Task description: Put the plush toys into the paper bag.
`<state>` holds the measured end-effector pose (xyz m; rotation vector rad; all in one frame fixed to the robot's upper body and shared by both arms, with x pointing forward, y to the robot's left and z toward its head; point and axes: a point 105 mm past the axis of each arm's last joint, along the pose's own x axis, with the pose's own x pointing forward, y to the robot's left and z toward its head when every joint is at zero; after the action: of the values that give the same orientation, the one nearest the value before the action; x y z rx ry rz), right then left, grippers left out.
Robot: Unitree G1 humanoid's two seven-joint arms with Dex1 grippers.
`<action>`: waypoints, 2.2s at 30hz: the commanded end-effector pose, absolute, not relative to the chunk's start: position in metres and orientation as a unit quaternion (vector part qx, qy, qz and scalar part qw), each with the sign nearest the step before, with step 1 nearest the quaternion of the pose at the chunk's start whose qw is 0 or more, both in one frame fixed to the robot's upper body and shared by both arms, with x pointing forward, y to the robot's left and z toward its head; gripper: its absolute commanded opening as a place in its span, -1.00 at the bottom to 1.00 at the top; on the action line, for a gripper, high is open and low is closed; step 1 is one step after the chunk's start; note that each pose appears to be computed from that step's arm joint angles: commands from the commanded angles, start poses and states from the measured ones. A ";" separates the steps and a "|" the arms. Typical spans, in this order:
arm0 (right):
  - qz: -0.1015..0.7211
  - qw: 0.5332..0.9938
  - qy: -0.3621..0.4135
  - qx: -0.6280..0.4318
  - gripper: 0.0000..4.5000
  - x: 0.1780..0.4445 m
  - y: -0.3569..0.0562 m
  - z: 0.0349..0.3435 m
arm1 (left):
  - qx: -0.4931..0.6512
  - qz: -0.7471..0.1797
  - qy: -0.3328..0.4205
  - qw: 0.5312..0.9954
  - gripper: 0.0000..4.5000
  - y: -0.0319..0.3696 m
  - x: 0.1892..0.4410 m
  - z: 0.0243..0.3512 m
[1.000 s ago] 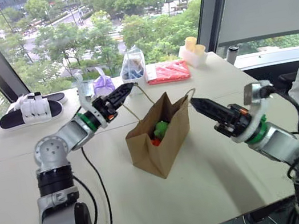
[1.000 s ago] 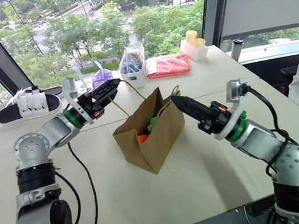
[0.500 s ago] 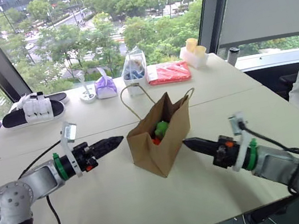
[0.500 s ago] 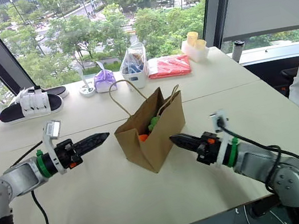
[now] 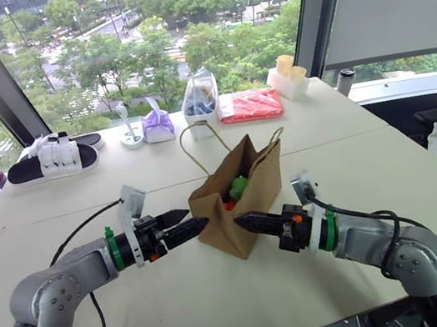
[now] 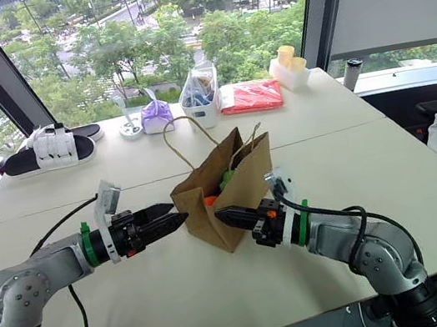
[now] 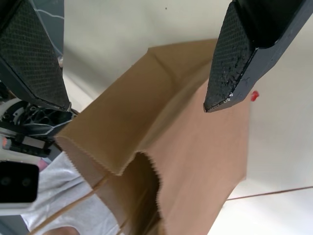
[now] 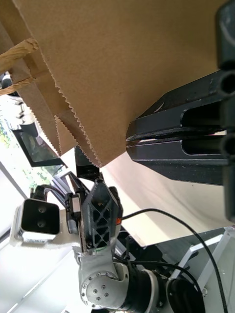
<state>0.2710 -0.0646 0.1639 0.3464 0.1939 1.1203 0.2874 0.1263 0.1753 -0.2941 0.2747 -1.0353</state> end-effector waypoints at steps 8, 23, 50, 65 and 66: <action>0.538 0.824 0.076 0.157 -0.97 0.273 -0.058 0.171 | -0.089 -0.543 0.103 0.829 1.00 0.091 0.273 0.180; 0.534 0.827 0.080 0.155 -0.97 0.279 -0.052 0.164 | -0.024 -0.518 0.102 0.849 1.00 0.072 0.297 0.160; 0.510 0.828 0.031 0.231 -1.00 0.276 -0.104 0.196 | 0.144 -0.555 0.025 0.819 -0.97 0.072 0.314 0.177; 0.448 0.864 0.026 0.227 -1.00 0.267 -0.144 0.187 | 0.265 -0.660 -0.040 0.702 -0.97 0.067 0.380 0.225; 0.448 0.863 0.026 0.231 -1.00 0.262 -0.145 0.186 | 0.269 -0.664 -0.026 0.697 -0.97 0.068 0.382 0.221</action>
<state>0.2711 -0.1472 0.1688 0.4935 0.1307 0.9056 0.3788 0.0605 0.2197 0.5866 -0.0697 -1.4787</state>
